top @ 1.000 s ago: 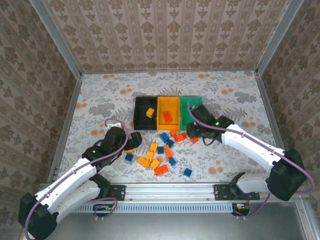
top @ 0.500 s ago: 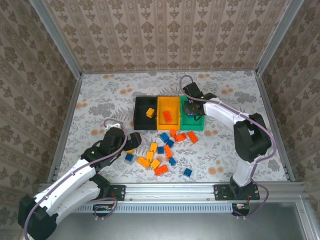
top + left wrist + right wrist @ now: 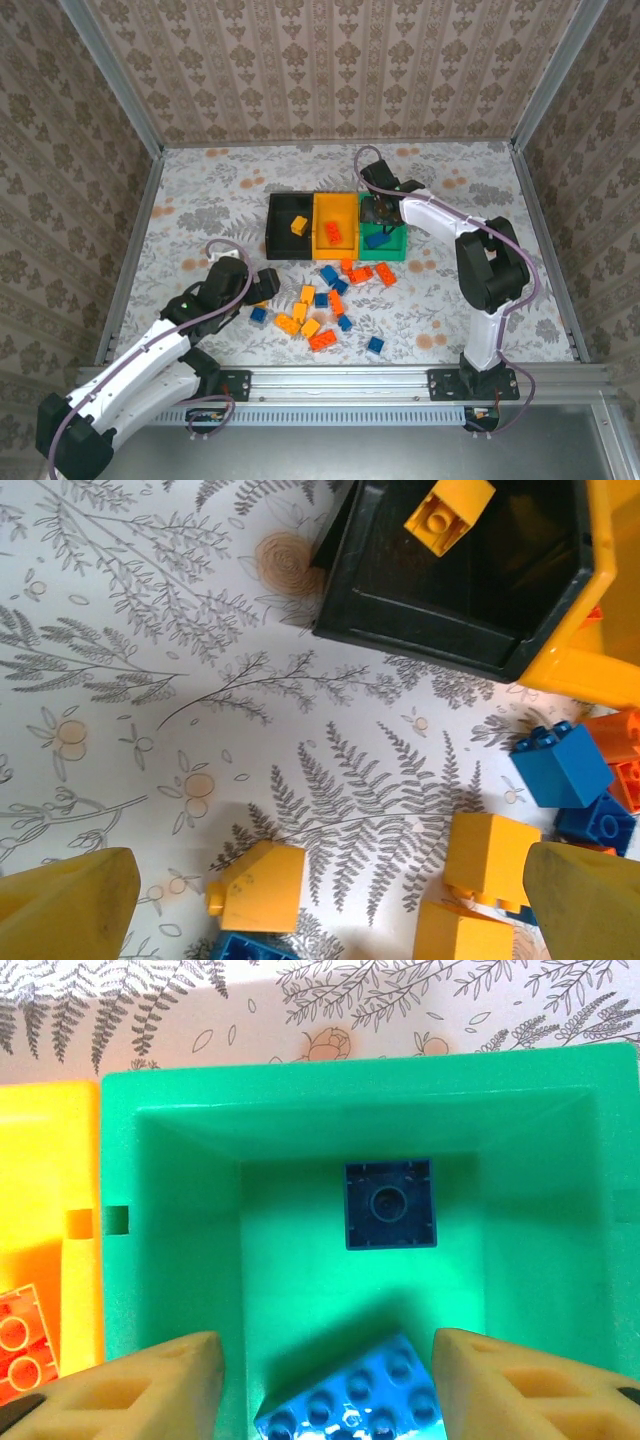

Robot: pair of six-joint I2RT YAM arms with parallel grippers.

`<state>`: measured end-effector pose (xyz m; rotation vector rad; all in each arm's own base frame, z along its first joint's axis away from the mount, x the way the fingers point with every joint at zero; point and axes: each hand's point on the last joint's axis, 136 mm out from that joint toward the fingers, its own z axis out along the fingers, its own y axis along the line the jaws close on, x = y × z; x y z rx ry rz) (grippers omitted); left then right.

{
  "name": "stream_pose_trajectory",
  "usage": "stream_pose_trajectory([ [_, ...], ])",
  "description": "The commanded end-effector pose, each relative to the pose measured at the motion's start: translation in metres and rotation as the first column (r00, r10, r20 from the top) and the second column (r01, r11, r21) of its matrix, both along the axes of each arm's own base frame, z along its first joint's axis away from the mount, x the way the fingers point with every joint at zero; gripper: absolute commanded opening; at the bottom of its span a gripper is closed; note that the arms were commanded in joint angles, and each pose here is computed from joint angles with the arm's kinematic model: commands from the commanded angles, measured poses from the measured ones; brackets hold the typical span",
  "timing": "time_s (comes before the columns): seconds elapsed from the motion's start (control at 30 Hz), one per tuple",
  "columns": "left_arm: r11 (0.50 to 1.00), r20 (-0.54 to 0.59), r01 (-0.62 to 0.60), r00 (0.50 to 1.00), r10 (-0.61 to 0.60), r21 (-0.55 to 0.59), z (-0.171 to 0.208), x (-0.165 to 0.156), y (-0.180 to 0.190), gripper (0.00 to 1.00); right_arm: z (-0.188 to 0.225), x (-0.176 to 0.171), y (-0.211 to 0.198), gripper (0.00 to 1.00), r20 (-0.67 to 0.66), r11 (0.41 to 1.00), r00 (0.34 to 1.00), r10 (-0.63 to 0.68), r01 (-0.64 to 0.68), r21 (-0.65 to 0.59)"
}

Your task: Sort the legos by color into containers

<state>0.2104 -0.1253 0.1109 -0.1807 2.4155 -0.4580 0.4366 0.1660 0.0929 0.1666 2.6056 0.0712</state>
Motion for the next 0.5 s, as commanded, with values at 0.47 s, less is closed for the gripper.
stream_pose_trajectory([
  [0.47,0.974,-0.28,0.031,0.959,0.034,0.225,-0.063,-0.011,0.011,0.79,0.044,-0.041,0.006,0.64,0.104,0.991,0.994,0.016,-0.03,0.134],
])
